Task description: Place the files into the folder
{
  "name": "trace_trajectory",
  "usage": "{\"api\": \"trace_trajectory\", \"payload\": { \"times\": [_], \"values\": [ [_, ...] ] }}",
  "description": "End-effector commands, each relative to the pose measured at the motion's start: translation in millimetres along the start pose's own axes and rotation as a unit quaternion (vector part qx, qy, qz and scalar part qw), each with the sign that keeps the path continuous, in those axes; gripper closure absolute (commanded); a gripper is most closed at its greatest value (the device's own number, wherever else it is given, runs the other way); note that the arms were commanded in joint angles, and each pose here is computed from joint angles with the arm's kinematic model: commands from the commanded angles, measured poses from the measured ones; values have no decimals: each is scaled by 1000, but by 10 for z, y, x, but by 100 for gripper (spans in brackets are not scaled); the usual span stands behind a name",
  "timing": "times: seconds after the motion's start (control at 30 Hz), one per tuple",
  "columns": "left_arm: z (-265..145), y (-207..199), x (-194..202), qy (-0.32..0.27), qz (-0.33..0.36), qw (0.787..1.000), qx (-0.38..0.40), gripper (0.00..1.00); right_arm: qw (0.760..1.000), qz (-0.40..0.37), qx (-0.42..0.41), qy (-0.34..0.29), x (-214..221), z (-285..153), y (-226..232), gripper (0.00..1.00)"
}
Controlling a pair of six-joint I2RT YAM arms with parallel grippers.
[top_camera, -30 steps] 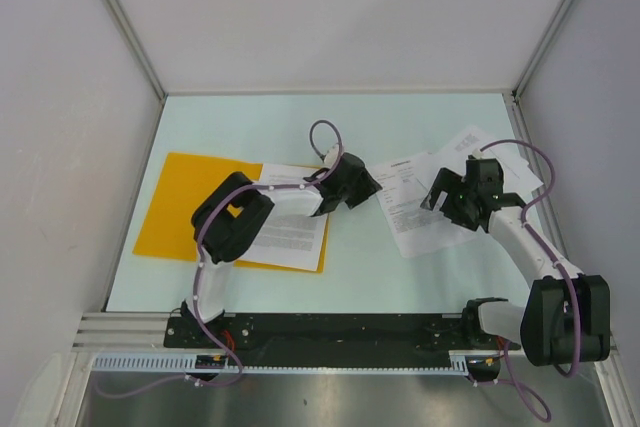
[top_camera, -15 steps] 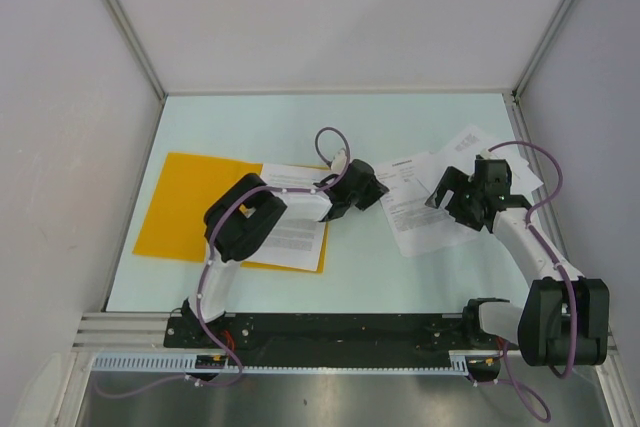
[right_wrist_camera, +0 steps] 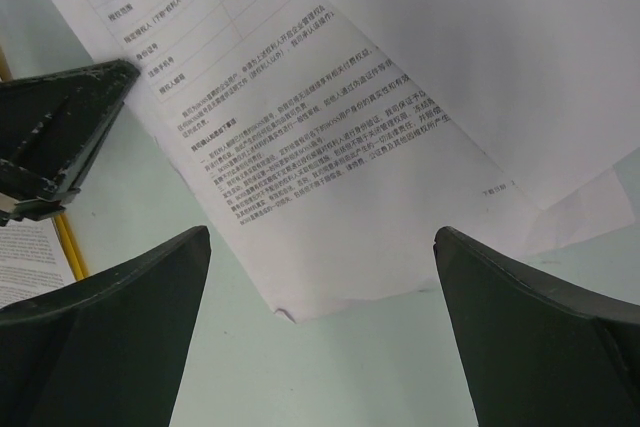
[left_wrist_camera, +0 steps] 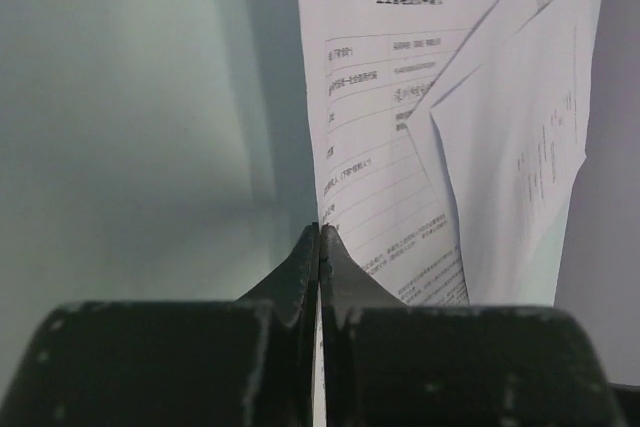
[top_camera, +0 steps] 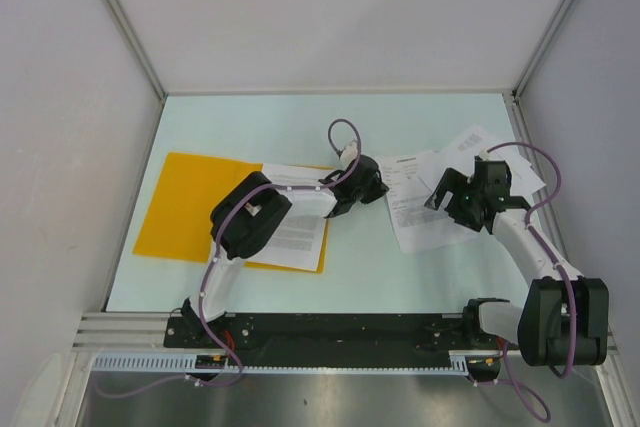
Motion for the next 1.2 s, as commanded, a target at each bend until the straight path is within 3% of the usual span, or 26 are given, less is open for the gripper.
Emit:
{"api": "trace_trajectory", "payload": {
  "times": [0.0, 0.13, 0.17, 0.27, 0.6, 0.73, 1.0, 1.17],
  "values": [
    [-198, -400, -367, -12, 83, 995, 58, 100, 1000, -16, -11, -20, -63, -43, 27, 0],
    [-462, -516, -426, 60, 116, 988, 78, 100, 999, -17, -17, -29, -92, -78, 53, 0],
    [-546, -445, -365, 95, 120, 985, 75, 100, 999, -17, -19, -31, -97, -90, 62, 0],
    [-810, -315, -372, 128, 157, 977, 72, 100, 999, -16, -24, -34, -103, -109, 81, 0],
    [-1668, 282, -569, 162, 256, 952, 48, 100, 999, -21, -40, -28, -45, -127, 176, 0],
    [-1804, 679, -573, 199, 268, 942, 22, 100, 998, -27, -44, -23, 12, -99, 243, 0],
    [-2016, 1152, -685, 213, 308, 927, -18, 100, 999, -35, -35, -16, 90, -49, 265, 0],
    [-2025, 1388, -843, 187, 300, 934, -42, 100, 999, -39, -35, -14, 125, -37, 295, 0]
  ]
}}
Point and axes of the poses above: each gripper's point midway between its finger pads, its own z axis out along the fingers, its own y axis along the line the jaws close on, x = y × z, the point moved 3 cm from there along -z, back along the fingers, and after that the axes turned 12 degrees about z, right-handed, at the moved point
